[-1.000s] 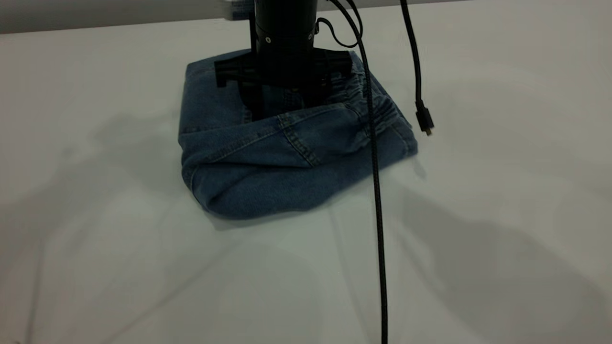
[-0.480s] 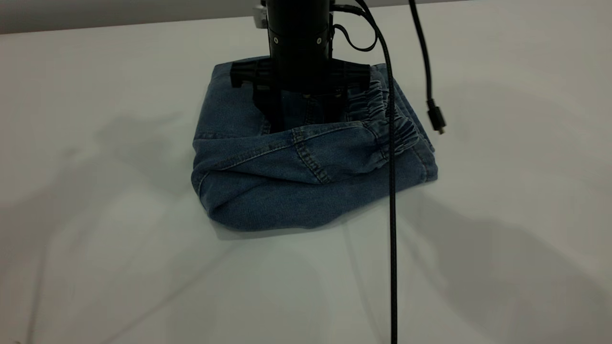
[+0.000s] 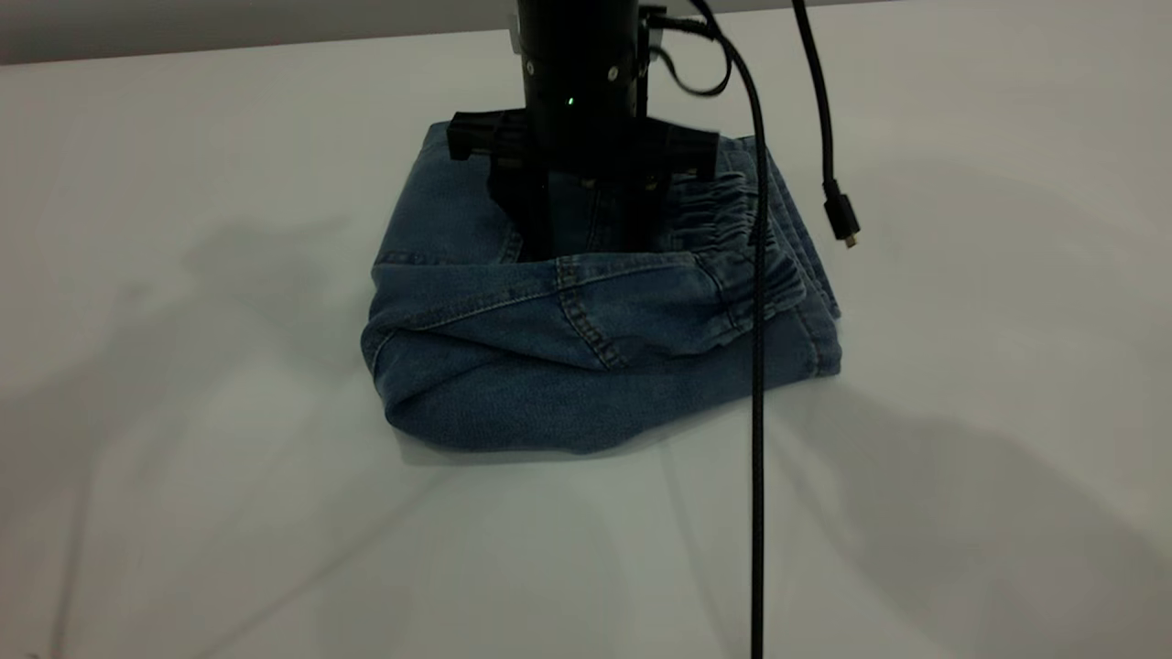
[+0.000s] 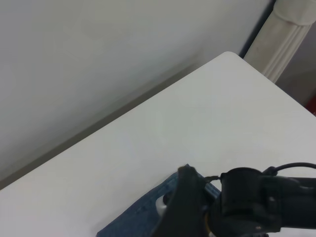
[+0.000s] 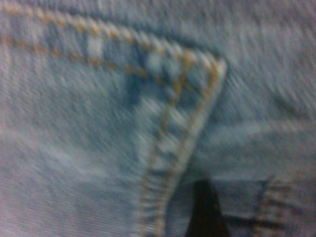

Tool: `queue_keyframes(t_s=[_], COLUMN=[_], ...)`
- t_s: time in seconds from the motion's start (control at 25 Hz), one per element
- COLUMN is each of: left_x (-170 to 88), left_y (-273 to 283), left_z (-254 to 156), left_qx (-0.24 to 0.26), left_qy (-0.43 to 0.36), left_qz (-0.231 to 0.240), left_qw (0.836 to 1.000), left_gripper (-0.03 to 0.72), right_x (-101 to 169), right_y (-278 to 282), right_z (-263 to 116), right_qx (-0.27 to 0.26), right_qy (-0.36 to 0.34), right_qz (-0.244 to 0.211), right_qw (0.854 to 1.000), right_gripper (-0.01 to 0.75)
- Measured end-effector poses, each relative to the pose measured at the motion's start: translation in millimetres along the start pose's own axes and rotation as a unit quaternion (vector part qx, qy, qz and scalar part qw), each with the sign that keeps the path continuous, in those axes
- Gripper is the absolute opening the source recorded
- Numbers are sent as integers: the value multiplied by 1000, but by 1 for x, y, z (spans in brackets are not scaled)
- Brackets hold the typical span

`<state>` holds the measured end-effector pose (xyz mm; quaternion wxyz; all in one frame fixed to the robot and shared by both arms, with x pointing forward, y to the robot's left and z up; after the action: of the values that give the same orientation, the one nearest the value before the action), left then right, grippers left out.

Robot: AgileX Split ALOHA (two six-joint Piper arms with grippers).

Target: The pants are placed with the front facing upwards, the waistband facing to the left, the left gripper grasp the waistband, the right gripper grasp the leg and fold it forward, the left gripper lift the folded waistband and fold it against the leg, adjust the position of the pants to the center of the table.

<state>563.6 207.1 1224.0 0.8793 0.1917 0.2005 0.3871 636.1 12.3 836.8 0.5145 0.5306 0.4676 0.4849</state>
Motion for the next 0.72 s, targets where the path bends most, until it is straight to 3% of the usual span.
queue_keyframes(t_s=[0.12, 0.32, 0.52, 0.72], left_x=[0, -1, -5, -23], left_y=[0, 0, 7, 36], left_z=[0, 0, -1, -1], left_qx=[-1, -2, 3, 2], left_qy=[1, 1, -17, -54], left_qz=[-2, -3, 1, 11], left_qw=[1000, 1000, 1000, 999], left_gripper=[591, 591, 591, 591], right_x=[-8, -10, -13, -21], right_y=[30, 113, 200, 283], right_z=[11, 27, 21, -12], right_qx=[-57, -170, -246, -292], right_qy=[20, 82, 193, 284], right_qz=[-28, -20, 8, 74], right_qw=[998, 982, 950, 910], right_gripper=[410, 410, 410, 410])
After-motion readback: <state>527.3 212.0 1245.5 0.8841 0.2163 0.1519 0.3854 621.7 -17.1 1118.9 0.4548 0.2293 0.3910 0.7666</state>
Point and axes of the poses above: a point on each arm's last joint axis where the gripper is mounted, y pointing back along that axis away from the gripper, x along the wrist's bending axis when the last joint is at zero, z = x × y, the point moved 3 cm from there along -y, pointing out along that axis toward the gripper, and after that the axes turned 4 degrees about y, right-handed, at the moved point
